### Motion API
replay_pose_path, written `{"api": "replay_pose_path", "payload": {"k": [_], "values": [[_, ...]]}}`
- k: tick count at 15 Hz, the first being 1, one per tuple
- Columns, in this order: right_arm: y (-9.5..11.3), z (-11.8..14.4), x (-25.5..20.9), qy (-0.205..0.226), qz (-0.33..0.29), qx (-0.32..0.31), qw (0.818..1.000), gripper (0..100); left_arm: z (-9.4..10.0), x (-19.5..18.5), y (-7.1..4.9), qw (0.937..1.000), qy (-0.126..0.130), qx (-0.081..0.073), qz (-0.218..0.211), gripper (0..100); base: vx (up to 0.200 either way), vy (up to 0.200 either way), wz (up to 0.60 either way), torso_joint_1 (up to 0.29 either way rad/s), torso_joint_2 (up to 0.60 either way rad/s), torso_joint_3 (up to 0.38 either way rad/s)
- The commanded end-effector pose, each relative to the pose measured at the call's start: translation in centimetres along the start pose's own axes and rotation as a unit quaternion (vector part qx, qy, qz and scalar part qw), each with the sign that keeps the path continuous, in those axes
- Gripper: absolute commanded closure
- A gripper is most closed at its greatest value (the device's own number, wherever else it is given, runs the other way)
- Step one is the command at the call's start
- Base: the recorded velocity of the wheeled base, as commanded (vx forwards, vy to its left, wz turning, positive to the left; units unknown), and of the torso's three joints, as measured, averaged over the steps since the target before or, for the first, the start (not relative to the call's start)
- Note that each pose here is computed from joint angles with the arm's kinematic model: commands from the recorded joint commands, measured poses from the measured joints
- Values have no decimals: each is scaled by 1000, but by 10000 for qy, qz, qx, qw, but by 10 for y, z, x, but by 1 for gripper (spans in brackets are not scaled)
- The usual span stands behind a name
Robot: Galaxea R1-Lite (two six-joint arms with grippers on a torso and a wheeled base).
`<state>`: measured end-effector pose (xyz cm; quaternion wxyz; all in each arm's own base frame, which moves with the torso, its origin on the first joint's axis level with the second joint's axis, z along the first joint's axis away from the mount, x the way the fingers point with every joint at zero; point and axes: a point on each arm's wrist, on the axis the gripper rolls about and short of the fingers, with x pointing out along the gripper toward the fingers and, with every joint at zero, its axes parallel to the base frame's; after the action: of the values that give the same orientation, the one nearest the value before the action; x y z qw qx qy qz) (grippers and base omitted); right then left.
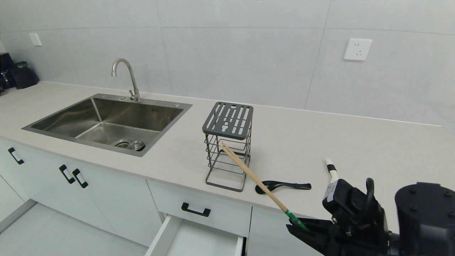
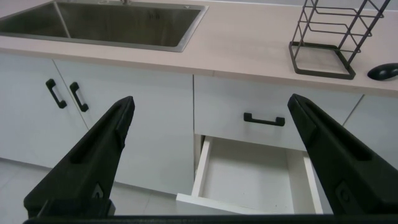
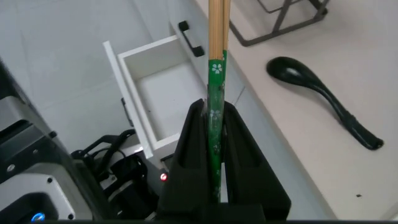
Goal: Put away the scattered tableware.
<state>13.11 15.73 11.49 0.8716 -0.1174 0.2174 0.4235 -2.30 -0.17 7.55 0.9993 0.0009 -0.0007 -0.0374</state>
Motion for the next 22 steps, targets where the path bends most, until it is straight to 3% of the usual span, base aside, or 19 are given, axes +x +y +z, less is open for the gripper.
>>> {"api": "replay_pose_path", "payload": {"k": [1, 5, 9, 11, 19, 22], "values": [[2, 0, -6, -75, 124, -37, 9999, 100, 0, 0, 0, 10000, 6, -1, -1, 0, 0, 0, 0, 0, 0, 0], [18, -4, -1, 78, 542, -222, 9983, 100, 0, 0, 0, 10000, 6, -1, -1, 0, 0, 0, 0, 0, 0, 0], [34, -19, 14, 560, 1048, -575, 9913, 100, 0, 0, 0, 10000, 6, -1, -1, 0, 0, 0, 0, 0, 0, 0], [40, -26, 33, 850, 1167, -1138, 9830, 100, 0, 0, 0, 10000, 6, -1, -1, 0, 0, 0, 0, 0, 0, 0], [39, 37, 82, 373, 936, -1096, 9889, 100, 0, 0, 0, 10000, 6, -1, -1, 0, 0, 0, 0, 0, 0, 0], [40, 23, 92, 771, 977, -1317, 9834, 100, 0, 0, 0, 10000, 14, -2, -1, 0, 0, 0, 0, 0, 0, 0]]}}
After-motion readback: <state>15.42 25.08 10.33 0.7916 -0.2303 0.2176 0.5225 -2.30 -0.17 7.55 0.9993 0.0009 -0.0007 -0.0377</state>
